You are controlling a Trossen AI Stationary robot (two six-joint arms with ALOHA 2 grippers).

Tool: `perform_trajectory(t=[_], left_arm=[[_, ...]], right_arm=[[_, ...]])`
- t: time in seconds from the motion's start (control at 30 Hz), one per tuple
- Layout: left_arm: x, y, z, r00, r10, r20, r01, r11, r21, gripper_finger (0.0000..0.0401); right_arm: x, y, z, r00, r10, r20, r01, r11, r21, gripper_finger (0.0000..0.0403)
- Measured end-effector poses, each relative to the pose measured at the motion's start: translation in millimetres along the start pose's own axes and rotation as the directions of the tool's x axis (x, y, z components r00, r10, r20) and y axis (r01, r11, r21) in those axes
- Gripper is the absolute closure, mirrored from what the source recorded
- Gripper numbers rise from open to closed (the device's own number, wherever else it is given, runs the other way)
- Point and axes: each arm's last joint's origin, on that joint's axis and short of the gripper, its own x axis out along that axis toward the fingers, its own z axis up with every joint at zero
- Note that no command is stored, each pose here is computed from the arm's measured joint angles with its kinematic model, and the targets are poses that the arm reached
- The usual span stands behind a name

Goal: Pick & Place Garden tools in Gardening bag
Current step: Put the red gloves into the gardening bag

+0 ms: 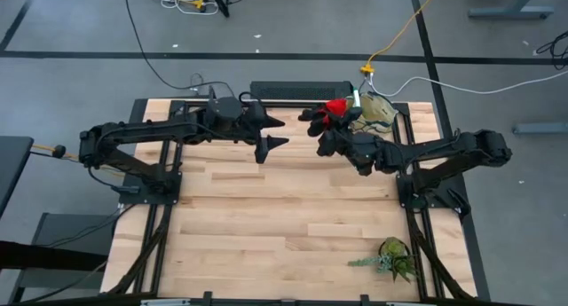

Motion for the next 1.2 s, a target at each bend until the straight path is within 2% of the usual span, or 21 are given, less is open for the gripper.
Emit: perform_trajectory(t=[0.13,0.3,0.63,0.93,1.2], left_arm=[[0,0,-1,1.000,0.007,-0.005,-0.007,1.000,-0.009,0.0124],[0,0,0,1.000,0.005,0.005,-0.005,0.996,-0.087,0.0124],[0,0,0,1.000,0.005,0.004,-0.005,0.996,-0.087,0.0124],[0,0,0,1.000,0.005,0.005,-0.004,0.996,-0.088,0.0124],[0,0,0,1.000,0.005,0.005,-0.004,0.996,-0.088,0.0124]], right_arm=[[2,-1,-2,1.000,-0.004,-0.009,0.004,1.000,0.024,0.0344],[5,-3,-4,0.999,-0.018,-0.029,0.019,0.998,0.055,0.0344],[18,-9,-12,0.998,-0.029,-0.049,0.035,0.990,0.139,0.0344],[19,-9,-13,0.998,-0.031,-0.052,0.038,0.988,0.148,0.0344],[19,-7,-11,0.999,0.030,0.034,-0.037,0.974,0.225,0.0344]])
